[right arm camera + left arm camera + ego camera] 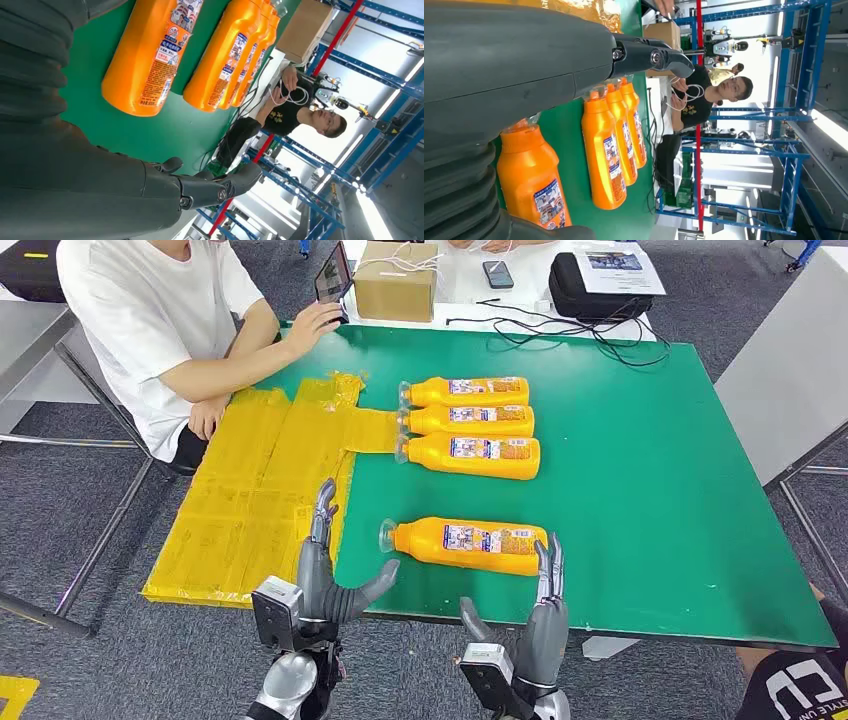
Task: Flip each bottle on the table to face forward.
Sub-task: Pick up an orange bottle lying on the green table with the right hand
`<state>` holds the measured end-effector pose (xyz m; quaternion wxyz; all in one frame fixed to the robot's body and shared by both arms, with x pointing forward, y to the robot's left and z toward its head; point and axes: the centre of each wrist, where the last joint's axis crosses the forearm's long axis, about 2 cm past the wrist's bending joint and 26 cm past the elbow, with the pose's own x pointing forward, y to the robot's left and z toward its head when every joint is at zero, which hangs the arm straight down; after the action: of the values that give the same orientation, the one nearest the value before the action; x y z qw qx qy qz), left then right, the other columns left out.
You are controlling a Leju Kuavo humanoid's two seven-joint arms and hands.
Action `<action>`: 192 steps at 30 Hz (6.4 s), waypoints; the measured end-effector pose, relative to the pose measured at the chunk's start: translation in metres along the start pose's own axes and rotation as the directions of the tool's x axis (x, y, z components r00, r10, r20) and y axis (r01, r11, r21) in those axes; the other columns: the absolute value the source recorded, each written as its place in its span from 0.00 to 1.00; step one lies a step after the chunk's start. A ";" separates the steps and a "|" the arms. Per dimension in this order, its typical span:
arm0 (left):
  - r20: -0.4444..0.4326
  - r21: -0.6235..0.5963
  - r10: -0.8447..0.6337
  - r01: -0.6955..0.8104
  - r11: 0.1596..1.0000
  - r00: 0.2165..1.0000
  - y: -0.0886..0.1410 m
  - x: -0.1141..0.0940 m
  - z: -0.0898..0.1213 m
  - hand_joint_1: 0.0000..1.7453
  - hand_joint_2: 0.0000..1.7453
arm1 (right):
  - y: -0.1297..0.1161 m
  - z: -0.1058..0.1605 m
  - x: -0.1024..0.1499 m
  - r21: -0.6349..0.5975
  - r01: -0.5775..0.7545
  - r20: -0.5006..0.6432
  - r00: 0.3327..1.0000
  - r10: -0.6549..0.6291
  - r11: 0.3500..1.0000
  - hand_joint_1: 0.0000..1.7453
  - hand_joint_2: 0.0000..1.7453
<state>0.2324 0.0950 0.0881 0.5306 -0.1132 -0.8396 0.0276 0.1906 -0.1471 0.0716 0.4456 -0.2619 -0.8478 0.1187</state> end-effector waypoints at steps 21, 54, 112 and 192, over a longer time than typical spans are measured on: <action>0.002 -0.009 -0.002 0.002 1.000 1.000 -0.001 0.000 0.000 0.00 1.00 | 0.001 0.000 0.001 0.002 0.003 0.003 1.000 -0.003 1.000 0.00 1.00; 0.020 -0.027 0.013 -0.013 1.000 1.000 0.000 0.005 0.003 0.00 1.00 | -0.030 -0.026 -0.045 0.249 -0.371 0.008 0.924 0.381 0.895 0.00 1.00; 0.023 -0.022 0.004 -0.003 1.000 1.000 -0.003 0.008 0.008 0.00 1.00 | -0.027 -0.021 -0.026 0.015 -0.183 -0.001 0.983 0.183 0.983 0.00 1.00; -0.002 -0.094 0.013 -0.013 0.995 1.000 -0.004 -0.003 -0.004 0.00 1.00 | 0.032 -0.098 -0.078 0.623 -0.652 0.210 0.671 0.711 0.432 0.00 1.00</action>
<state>0.2366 0.0902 0.0873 0.5249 -0.1436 -0.8389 -0.0085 0.3181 -0.1668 0.0598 0.4557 -0.4130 -0.5506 0.5645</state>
